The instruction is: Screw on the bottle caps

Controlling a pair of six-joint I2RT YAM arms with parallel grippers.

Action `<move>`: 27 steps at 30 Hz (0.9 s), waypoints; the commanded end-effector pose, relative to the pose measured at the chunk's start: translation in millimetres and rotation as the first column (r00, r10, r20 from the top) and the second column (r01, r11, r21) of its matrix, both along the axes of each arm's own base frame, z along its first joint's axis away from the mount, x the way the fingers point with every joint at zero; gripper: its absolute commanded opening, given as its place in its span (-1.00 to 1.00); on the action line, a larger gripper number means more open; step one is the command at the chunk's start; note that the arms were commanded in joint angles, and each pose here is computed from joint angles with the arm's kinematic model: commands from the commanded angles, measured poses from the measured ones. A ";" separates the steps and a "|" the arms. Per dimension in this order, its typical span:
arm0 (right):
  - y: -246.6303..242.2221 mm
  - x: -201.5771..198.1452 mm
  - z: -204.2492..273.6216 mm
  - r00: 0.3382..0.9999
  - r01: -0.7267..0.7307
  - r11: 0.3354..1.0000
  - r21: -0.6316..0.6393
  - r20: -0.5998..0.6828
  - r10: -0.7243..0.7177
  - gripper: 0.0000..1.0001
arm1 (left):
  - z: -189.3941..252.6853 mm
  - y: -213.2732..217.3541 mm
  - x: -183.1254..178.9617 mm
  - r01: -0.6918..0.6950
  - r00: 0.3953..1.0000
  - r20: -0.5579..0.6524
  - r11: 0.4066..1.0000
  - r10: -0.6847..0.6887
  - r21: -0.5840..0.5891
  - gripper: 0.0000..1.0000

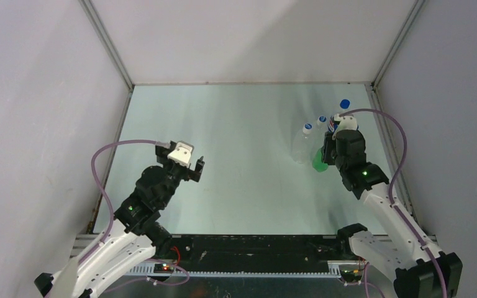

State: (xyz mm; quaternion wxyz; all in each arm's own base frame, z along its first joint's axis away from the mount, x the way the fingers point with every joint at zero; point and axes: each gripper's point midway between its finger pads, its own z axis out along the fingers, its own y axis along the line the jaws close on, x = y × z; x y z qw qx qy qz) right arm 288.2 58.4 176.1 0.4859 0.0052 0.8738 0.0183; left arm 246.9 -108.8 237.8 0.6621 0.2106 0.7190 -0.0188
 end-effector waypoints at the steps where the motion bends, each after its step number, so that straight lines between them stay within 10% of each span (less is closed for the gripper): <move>1: 1.2 21.5 7.7 0.997 0.030 0.998 0.048 0.075 -0.034 -1.00 | 9.8 -0.5 3.0 -0.007 0.999 0.034 0.999 0.008 -0.037 0.99; 12: 2.2 20.1 -22.9 1.000 0.017 1.000 0.021 -0.027 -0.017 -0.80 | 10.1 -2.5 2.2 0.008 0.999 0.042 0.999 -0.006 -0.038 0.99; 27: 2.0 14.7 -19.2 1.000 0.016 0.999 0.029 -0.026 -0.015 0.05 | 12.7 -5.5 1.0 0.028 0.998 0.049 0.999 -0.026 -0.042 0.99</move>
